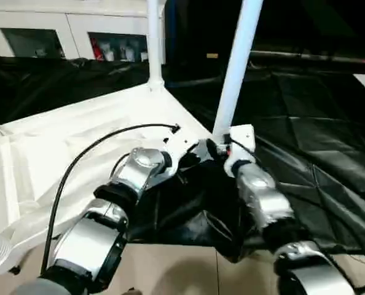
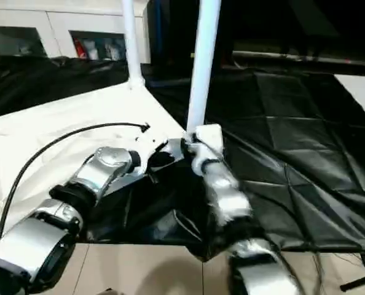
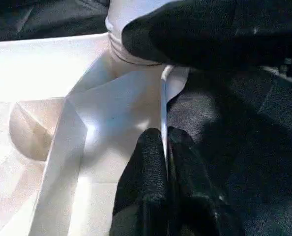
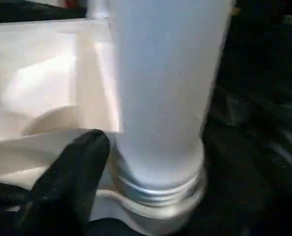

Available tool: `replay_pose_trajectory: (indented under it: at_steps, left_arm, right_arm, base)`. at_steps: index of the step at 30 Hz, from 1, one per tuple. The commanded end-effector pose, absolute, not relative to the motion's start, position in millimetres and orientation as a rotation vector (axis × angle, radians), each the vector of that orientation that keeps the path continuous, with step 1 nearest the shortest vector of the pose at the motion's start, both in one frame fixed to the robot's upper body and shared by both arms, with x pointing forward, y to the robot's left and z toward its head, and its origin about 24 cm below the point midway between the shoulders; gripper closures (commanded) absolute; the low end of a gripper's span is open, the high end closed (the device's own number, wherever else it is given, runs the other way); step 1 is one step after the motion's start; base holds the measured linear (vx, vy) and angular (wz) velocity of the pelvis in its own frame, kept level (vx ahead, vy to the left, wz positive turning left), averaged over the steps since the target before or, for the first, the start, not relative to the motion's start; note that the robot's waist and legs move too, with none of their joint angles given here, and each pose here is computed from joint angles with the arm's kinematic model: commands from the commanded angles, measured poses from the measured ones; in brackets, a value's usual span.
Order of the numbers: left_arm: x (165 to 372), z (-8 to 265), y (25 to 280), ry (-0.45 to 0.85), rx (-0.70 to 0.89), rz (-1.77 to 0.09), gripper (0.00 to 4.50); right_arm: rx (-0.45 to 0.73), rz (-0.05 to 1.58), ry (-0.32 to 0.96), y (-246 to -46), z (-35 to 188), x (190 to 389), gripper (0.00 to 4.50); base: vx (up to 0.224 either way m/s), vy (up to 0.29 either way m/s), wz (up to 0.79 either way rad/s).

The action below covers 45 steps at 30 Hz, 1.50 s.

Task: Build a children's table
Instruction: Rotate leg to tighten

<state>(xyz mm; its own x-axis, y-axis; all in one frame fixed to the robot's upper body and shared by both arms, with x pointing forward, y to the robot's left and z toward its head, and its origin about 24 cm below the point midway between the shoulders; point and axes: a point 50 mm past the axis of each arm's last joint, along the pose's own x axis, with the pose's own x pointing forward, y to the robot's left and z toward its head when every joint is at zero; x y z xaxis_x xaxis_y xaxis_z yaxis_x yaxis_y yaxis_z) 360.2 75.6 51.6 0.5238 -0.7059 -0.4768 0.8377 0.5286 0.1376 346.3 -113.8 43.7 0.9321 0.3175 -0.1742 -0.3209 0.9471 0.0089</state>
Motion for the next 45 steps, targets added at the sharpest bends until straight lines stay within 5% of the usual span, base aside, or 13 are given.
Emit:
replay_pose_trajectory:
  at_steps: [1,8,18,27,36,45]
  left_arm:
    - [353,49,79,0.353,0.358,-1.029,4.50]
    - [332,50,90,0.326,0.372,-1.314,4.50]
    - [320,54,100,0.335,0.379,-1.430,4.50]
    - [320,54,102,0.345,0.381,-1.407,4.50]
    - [320,54,104,0.353,0.387,-1.401,4.50]
    - [319,53,104,0.364,0.386,-1.404,4.50]
  right_arm:
    - [-0.011,0.473,0.174,-119.4,50,339.6,0.61]
    - [-0.144,0.860,0.210,-152.5,61,313.3,0.61]
    - [-0.202,1.006,0.284,-156.3,63,307.1,0.61]
    - [-0.213,1.029,0.314,-153.4,57,306.2,0.61]
    - [-0.207,1.018,0.312,-155.1,56,307.4,1.53]
    - [-0.192,1.019,0.321,-154.2,52,306.3,1.83]
  base:
    - [0.000,0.000,0.00]
    - [0.000,0.000,0.00]
    - [0.000,0.000,0.00]
    - [0.000,0.000,0.00]
    - [0.000,0.000,0.00]
    - [0.000,0.000,0.00]
